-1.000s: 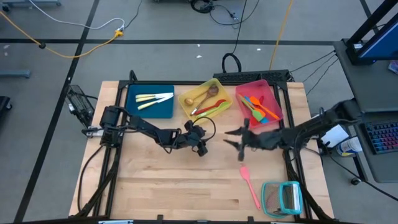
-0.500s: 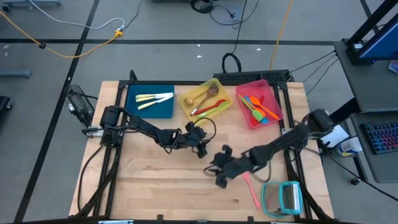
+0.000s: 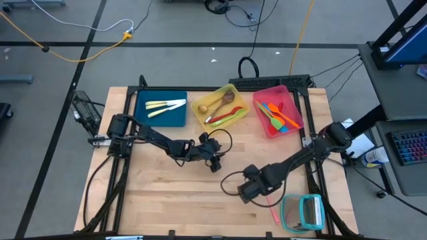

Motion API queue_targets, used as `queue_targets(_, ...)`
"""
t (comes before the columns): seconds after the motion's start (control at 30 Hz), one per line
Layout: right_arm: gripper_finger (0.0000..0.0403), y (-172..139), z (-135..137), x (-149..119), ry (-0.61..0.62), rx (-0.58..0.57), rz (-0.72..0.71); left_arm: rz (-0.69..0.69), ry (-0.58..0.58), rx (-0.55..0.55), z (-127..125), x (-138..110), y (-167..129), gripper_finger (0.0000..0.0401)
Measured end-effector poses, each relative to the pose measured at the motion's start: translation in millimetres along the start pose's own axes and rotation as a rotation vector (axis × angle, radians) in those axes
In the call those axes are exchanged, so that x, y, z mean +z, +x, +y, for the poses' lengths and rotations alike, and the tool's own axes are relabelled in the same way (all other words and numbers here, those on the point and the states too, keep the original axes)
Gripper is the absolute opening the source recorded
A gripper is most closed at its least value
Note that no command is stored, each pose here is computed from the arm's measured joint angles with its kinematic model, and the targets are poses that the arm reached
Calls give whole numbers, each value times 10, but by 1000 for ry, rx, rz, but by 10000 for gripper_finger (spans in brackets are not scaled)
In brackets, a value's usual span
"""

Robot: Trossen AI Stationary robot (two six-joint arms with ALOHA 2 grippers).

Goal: Pick & Place Kitchen Items
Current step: Put the pink spatula into the red bin

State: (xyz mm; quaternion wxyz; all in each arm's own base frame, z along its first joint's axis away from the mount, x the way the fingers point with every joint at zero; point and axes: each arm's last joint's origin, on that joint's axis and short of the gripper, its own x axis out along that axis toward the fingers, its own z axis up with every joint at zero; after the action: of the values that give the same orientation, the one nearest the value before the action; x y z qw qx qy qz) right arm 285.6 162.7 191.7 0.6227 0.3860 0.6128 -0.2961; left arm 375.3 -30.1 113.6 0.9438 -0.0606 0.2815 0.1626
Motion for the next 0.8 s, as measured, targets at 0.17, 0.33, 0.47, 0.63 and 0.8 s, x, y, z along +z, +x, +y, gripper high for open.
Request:
queue_targets(0.17,142,116,-82,-30,24,-36,5,8,11,2,3,-8,1,207)
queue_targets(0.33,142,225,-199,21,28,-86,37,8,28,2,0,-9,0,207)
queue_targets(0.47,142,320,-307,37,31,-133,56,8,24,1,0,-9,-1,207)
queue_targets(0.63,142,418,-384,39,38,-130,56,7,27,1,0,-9,0,207)
queue_targets(0.8,142,513,-411,42,31,-78,57,7,28,1,-1,-8,0,207)
